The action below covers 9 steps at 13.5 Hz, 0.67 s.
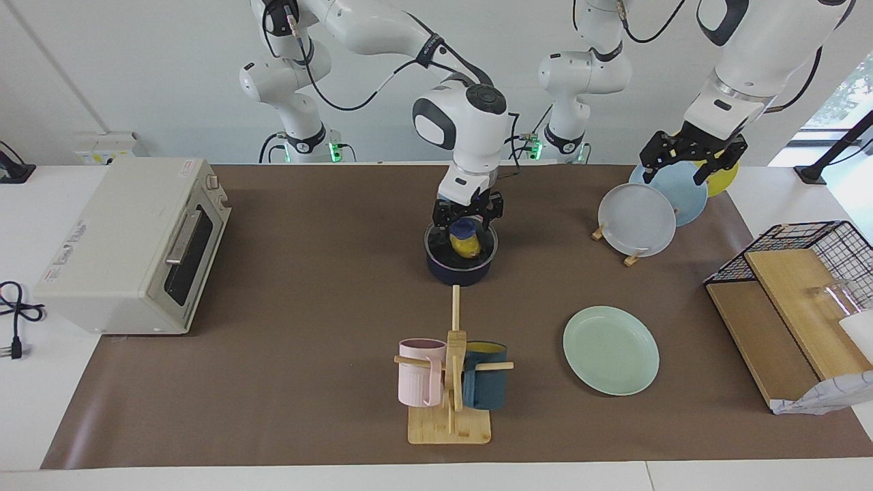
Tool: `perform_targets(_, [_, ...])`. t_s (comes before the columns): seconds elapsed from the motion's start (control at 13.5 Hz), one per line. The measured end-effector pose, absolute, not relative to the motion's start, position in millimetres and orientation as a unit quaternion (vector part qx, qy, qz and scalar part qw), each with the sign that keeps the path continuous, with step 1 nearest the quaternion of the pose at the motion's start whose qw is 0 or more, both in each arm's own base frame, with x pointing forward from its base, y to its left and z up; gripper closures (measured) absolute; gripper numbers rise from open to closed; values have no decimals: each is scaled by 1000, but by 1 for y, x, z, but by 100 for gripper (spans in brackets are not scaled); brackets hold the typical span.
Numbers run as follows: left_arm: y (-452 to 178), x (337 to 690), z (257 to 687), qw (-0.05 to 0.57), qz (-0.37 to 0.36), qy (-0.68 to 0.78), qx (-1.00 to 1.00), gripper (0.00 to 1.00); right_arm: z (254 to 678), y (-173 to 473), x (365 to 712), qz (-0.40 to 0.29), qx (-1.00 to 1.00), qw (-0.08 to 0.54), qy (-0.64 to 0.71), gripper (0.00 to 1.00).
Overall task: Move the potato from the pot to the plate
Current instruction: 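Reach the right gripper over the saucepan and grasp the lid knob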
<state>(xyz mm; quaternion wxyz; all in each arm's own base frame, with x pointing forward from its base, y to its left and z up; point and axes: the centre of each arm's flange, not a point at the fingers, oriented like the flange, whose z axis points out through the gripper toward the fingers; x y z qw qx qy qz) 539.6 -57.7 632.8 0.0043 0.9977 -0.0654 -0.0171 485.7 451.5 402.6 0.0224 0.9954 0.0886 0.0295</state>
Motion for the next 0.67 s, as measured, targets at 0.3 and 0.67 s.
perform_targets(0.3, [-58,540,633,4,-17,-65,998,0,404,450,486,30,995,22,87,0])
perform_targets(0.67, [-58,540,633,4,-17,-65,998,0,400,448,486,27,996,25,87,5])
